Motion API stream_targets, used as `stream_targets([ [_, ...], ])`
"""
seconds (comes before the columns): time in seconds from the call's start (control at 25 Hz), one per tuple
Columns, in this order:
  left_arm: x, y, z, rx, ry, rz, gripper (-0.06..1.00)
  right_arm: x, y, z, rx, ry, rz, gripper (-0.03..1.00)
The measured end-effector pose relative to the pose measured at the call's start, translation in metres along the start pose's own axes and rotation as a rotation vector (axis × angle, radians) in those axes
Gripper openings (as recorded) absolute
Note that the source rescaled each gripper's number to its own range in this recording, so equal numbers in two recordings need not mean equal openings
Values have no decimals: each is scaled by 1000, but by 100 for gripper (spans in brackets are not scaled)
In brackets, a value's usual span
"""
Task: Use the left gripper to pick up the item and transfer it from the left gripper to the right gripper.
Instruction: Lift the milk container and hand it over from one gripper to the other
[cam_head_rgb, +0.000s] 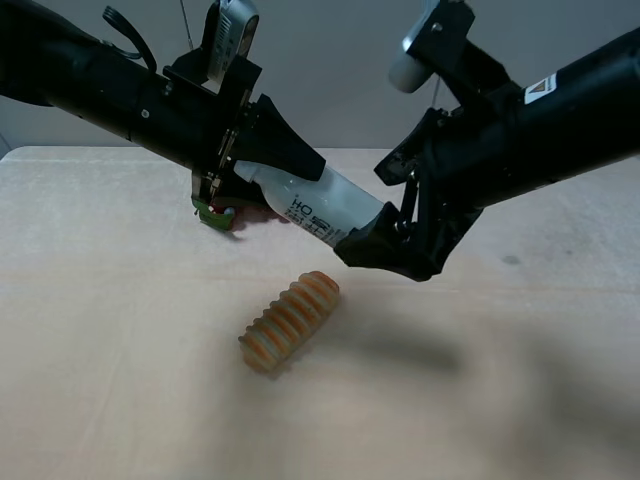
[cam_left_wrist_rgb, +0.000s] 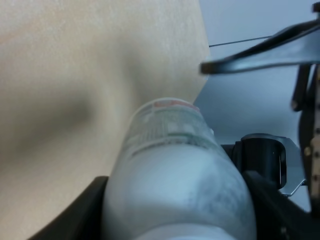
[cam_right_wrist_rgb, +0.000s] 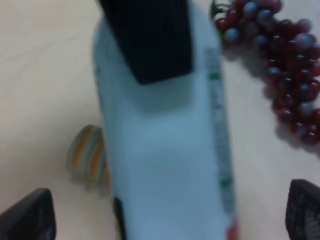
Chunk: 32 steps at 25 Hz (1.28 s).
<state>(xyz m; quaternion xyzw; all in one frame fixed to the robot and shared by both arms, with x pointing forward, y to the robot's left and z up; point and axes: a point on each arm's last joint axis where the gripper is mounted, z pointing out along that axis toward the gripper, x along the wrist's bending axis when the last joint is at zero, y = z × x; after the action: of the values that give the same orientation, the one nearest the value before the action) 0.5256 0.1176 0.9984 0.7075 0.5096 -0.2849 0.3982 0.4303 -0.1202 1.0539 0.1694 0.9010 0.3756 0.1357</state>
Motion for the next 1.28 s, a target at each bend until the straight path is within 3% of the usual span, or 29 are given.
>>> stream_targets([
  [0.48,0,0,0,0,0,0,0,-1,1,29,0,-41,-35,100],
  [1.28,0,0,0,0,0,1,0,1,-5,46,48,-11,-28,100],
])
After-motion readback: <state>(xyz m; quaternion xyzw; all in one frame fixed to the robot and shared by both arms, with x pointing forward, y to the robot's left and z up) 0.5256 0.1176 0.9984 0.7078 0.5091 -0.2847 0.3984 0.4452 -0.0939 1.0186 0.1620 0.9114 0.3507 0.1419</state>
